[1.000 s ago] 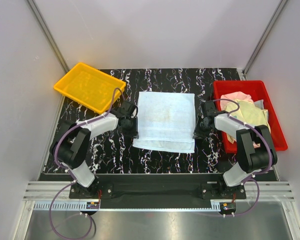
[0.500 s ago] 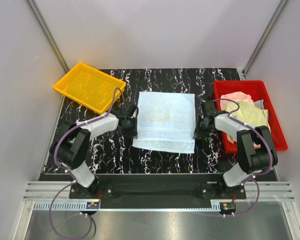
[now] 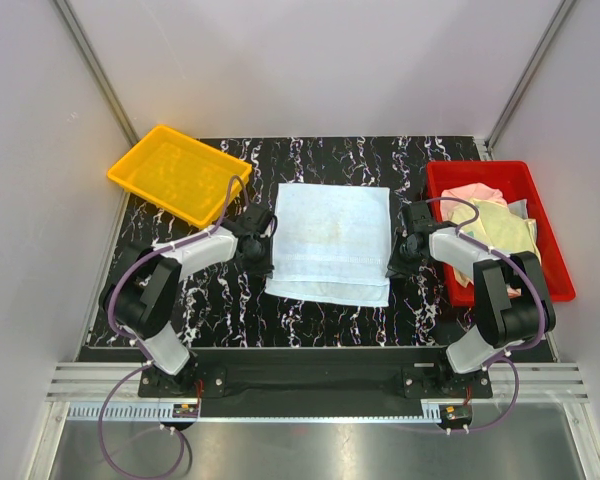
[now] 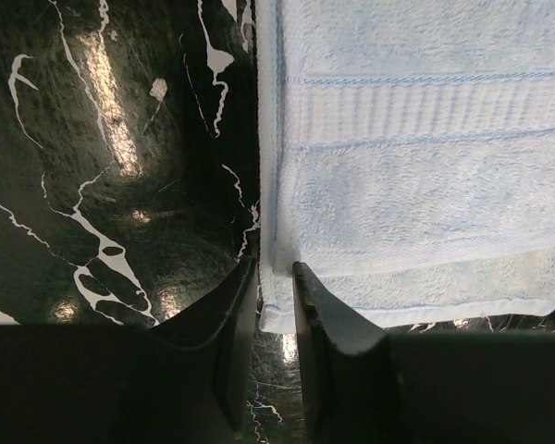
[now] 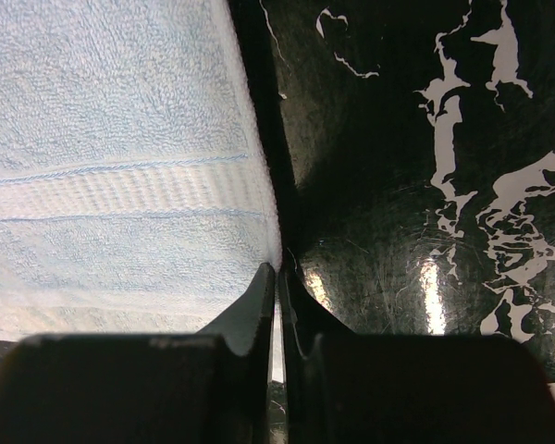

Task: Fold and stack the towels
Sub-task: Fold the towel

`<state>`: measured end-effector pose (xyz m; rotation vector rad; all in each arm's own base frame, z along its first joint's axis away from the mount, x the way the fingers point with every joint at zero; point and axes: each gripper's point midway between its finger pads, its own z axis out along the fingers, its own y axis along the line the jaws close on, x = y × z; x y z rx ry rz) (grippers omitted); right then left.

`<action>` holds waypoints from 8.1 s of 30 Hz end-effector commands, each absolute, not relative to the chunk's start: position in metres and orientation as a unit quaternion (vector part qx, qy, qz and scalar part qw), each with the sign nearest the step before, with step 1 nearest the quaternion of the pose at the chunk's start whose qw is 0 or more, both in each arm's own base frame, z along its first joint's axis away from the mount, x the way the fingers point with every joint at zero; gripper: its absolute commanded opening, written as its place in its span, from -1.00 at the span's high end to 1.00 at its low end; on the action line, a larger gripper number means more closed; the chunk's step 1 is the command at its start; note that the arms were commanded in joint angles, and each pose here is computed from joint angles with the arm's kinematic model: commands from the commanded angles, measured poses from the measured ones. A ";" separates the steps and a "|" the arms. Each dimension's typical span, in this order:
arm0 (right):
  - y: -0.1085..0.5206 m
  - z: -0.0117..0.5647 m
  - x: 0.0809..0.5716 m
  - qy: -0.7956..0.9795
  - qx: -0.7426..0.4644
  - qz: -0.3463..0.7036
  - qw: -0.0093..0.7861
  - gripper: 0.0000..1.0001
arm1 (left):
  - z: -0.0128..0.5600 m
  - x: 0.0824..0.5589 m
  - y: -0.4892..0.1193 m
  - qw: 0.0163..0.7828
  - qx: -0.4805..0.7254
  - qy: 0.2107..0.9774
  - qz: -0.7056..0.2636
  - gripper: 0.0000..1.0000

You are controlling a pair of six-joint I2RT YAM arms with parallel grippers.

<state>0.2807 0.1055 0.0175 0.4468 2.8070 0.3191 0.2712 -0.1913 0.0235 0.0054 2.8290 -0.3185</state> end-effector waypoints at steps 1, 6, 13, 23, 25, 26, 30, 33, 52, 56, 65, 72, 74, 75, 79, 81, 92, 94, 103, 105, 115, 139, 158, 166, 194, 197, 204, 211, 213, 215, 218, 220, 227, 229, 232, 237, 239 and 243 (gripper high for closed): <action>0.109 0.023 0.283 0.972 0.141 0.112 0.154 0.85 | 0.031 0.284 -0.202 0.169 0.006 0.978 -0.123 0.49; 0.108 0.022 0.282 0.972 0.140 0.111 0.153 0.85 | 0.031 0.284 -0.202 0.169 0.005 0.979 -0.118 0.64; 0.108 0.025 0.283 0.972 0.138 0.110 0.156 0.68 | 0.033 0.285 -0.205 0.168 0.009 0.978 -0.120 0.95; 0.107 0.031 0.285 0.971 0.138 0.108 0.162 0.76 | 0.041 0.286 -0.209 0.172 0.013 0.978 -0.115 1.00; 0.107 0.031 0.285 0.971 0.138 0.107 0.161 0.81 | 0.044 0.288 -0.208 0.176 0.011 0.978 -0.114 1.00; 0.107 0.032 0.286 0.971 0.138 0.108 0.162 0.90 | 0.048 0.288 -0.209 0.180 0.010 0.977 -0.116 1.00; 0.109 0.033 0.285 0.971 0.135 0.111 0.161 0.99 | 0.055 0.289 -0.211 0.186 0.010 0.975 -0.119 1.00; 0.110 0.036 0.286 0.971 0.136 0.112 0.162 0.59 | 0.060 0.290 -0.212 0.190 0.011 0.974 -0.123 1.00; 0.117 0.042 0.287 0.970 0.129 0.123 0.164 0.95 | 0.029 0.285 -0.209 0.161 0.017 0.981 -0.105 0.45; 0.116 0.043 0.287 0.970 0.127 0.121 0.167 0.95 | 0.022 0.283 -0.206 0.154 0.011 0.983 -0.096 0.46; 0.117 0.040 0.286 0.971 0.127 0.121 0.164 0.95 | 0.026 0.286 -0.200 0.165 0.013 0.983 -0.075 0.44; 0.118 0.039 0.286 0.970 0.127 0.124 0.165 0.95 | 0.029 0.285 -0.198 0.171 0.023 0.984 -0.053 0.35; 0.118 0.039 0.286 0.970 0.128 0.124 0.164 0.95 | 0.028 0.284 -0.199 0.170 0.025 0.984 -0.053 0.35; 0.118 0.038 0.285 0.971 0.127 0.124 0.163 0.96 | 0.028 0.284 -0.200 0.171 0.026 0.983 -0.055 0.36; 0.117 0.039 0.285 0.971 0.127 0.123 0.164 0.95 | 0.024 0.283 -0.203 0.166 0.027 0.984 -0.058 0.51; 0.116 0.038 0.284 0.971 0.125 0.121 0.164 0.95 | 0.026 0.284 -0.204 0.166 0.027 0.984 -0.058 0.54; 0.116 0.037 0.284 0.971 0.124 0.122 0.164 0.95 | 0.039 0.287 -0.209 0.177 0.040 0.982 -0.048 0.65; 0.117 0.037 0.284 0.971 0.124 0.122 0.164 0.95 | 0.037 0.286 -0.210 0.174 0.040 0.983 -0.048 0.84; 0.112 0.041 0.285 0.972 0.127 0.108 0.163 0.68 | 0.037 0.287 -0.211 0.175 0.039 0.983 -0.046 1.00; 0.113 0.039 0.283 0.973 0.127 0.108 0.161 0.78 | 0.036 0.287 -0.211 0.174 0.038 0.983 -0.046 1.00; 0.111 0.041 0.284 0.973 0.127 0.104 0.163 0.97 | 0.043 0.290 -0.210 0.183 0.036 0.981 -0.045 1.00; 0.131 0.067 0.239 0.958 0.130 0.197 0.161 1.00 | 0.094 0.258 -0.197 0.221 0.039 0.969 -0.099 1.00; 0.137 0.131 0.249 0.952 0.117 0.213 0.186 1.00 | 0.152 0.260 -0.211 0.244 0.059 0.958 -0.139 1.00; 0.137 0.092 0.189 0.943 0.153 0.247 0.159 1.00 | 0.089 0.204 -0.196 0.189 0.044 0.965 -0.174 1.00; 0.118 0.042 0.174 0.949 0.219 0.174 0.143 0.33 | 0.044 0.192 -0.176 0.165 0.041 0.978 -0.120 0.21; 0.119 0.041 0.172 0.949 0.221 0.176 0.138 0.21 | 0.041 0.192 -0.178 0.169 0.038 0.976 -0.131 0.12; 0.119 0.034 0.166 0.952 0.224 0.165 0.129 0.08 | 0.024 0.187 -0.186 0.158 0.028 0.975 -0.156 0.04; 0.121 0.035 0.168 0.955 0.216 0.158 0.127 0.10 | 0.010 0.182 -0.180 0.147 0.014 0.978 -0.147 0.02; 0.121 0.033 0.168 0.957 0.216 0.151 0.122 0.10 | 0.010 0.182 -0.182 0.148 0.013 0.977 -0.155 0.02; 0.121 0.033 0.169 0.958 0.216 0.145 0.122 0.10 | 0.009 0.182 -0.183 0.146 0.011 0.977 -0.156 0.03; 0.119 0.030 0.170 0.960 0.217 0.135 0.116 0.10 | 0.004 0.179 -0.180 0.139 0.008 0.979 -0.149 0.08; 0.120 0.030 0.170 0.962 0.214 0.130 0.112 0.10 | 0.001 0.178 -0.180 0.134 0.006 0.980 -0.148 0.17; 0.121 0.029 0.170 0.963 0.213 0.123 0.108 0.11 | -0.007 0.174 -0.181 0.124 0.004 0.981 -0.151 0.27; 0.121 0.028 0.168 0.964 0.214 0.121 0.104 0.14 | -0.010 0.172 -0.181 0.119 0.004 0.981 -0.152 0.30; 0.123 0.028 0.167 0.966 0.207 0.115 0.103 0.13 | -0.009 0.173 -0.184 0.119 0.004 0.980 -0.158 0.34; 0.123 0.027 0.170 0.969 0.199 0.101 0.101 0.13 | -0.007 0.176 -0.185 0.124 -0.004 0.979 -0.161 0.41; 0.124 0.025 0.170 0.971 0.195 0.098 0.096 0.13 | -0.007 0.175 -0.185 0.124 -0.003 0.979 -0.161 0.50; 0.131 0.027 0.173 0.971 0.189 0.112 0.095 0.18 | -0.009 0.177 -0.187 0.125 -0.006 0.979 -0.163 0.75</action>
